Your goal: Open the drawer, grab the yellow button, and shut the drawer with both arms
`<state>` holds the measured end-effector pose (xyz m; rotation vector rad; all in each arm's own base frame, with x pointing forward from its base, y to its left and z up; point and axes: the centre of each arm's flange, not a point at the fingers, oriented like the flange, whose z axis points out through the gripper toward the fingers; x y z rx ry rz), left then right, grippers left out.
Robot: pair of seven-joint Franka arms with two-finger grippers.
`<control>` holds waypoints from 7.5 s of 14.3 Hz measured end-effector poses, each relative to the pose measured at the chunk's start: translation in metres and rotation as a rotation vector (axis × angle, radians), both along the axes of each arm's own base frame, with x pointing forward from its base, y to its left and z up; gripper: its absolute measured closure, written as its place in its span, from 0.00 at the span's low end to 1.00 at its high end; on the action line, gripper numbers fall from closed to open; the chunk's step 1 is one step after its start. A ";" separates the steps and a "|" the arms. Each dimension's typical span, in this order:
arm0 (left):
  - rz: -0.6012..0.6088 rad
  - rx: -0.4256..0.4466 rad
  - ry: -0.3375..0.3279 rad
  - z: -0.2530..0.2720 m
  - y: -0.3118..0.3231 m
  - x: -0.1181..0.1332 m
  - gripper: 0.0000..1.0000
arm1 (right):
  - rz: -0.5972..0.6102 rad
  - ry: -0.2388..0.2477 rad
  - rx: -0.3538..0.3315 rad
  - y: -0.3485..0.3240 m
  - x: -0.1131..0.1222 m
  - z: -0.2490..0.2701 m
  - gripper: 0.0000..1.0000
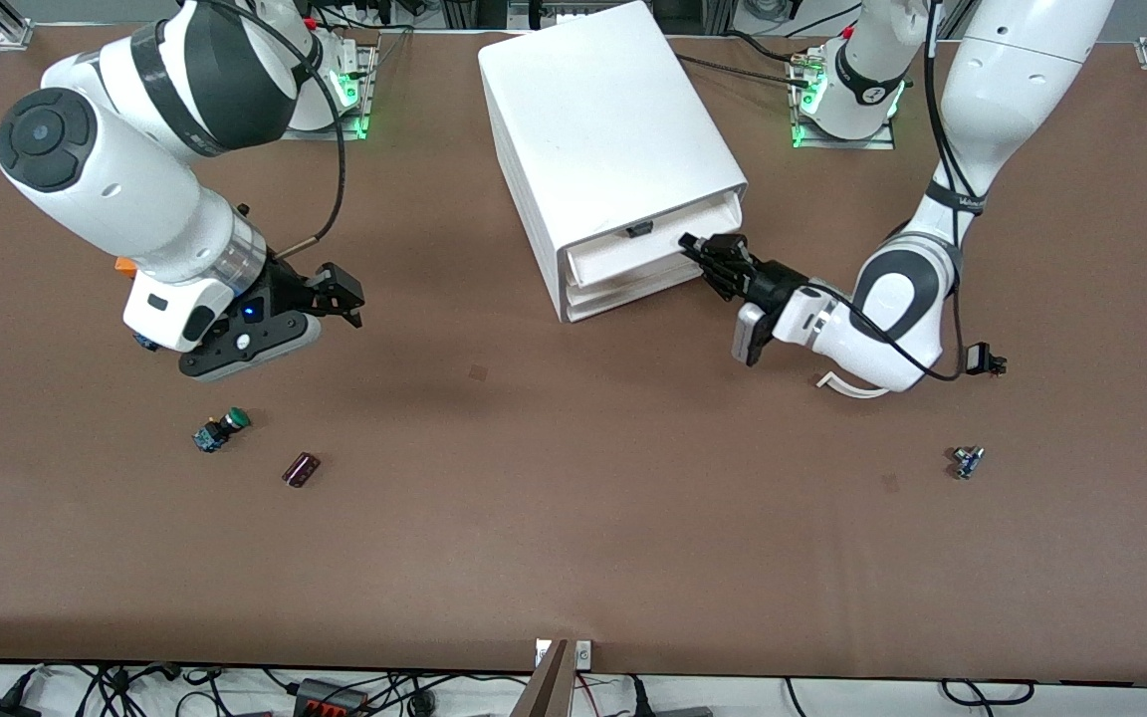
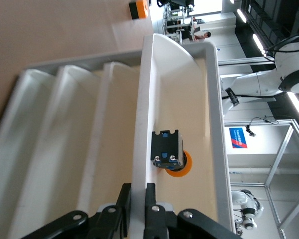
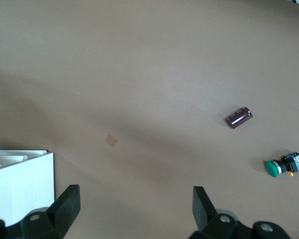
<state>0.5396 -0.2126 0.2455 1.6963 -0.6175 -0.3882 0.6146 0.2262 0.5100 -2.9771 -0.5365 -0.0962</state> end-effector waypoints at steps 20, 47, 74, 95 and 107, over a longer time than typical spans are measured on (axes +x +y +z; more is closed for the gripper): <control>0.083 0.837 -0.112 0.156 0.101 0.108 0.00 | -0.007 -0.080 0.171 0.270 -0.082 -0.025 0.00; 0.354 1.312 0.000 0.183 0.158 0.111 0.00 | -0.013 -0.011 0.029 0.383 -0.149 -0.119 0.56; 0.647 1.379 0.004 0.103 -0.104 0.049 0.00 | -0.046 0.147 -0.173 0.008 0.051 -0.174 0.58; 0.574 1.392 -0.017 0.103 -0.179 -0.073 0.00 | 0.053 0.098 -0.152 -0.046 -0.006 -0.318 0.58; 0.492 1.358 -0.286 0.158 -0.026 0.040 0.00 | -0.133 0.134 -0.134 -0.061 0.054 -0.137 0.00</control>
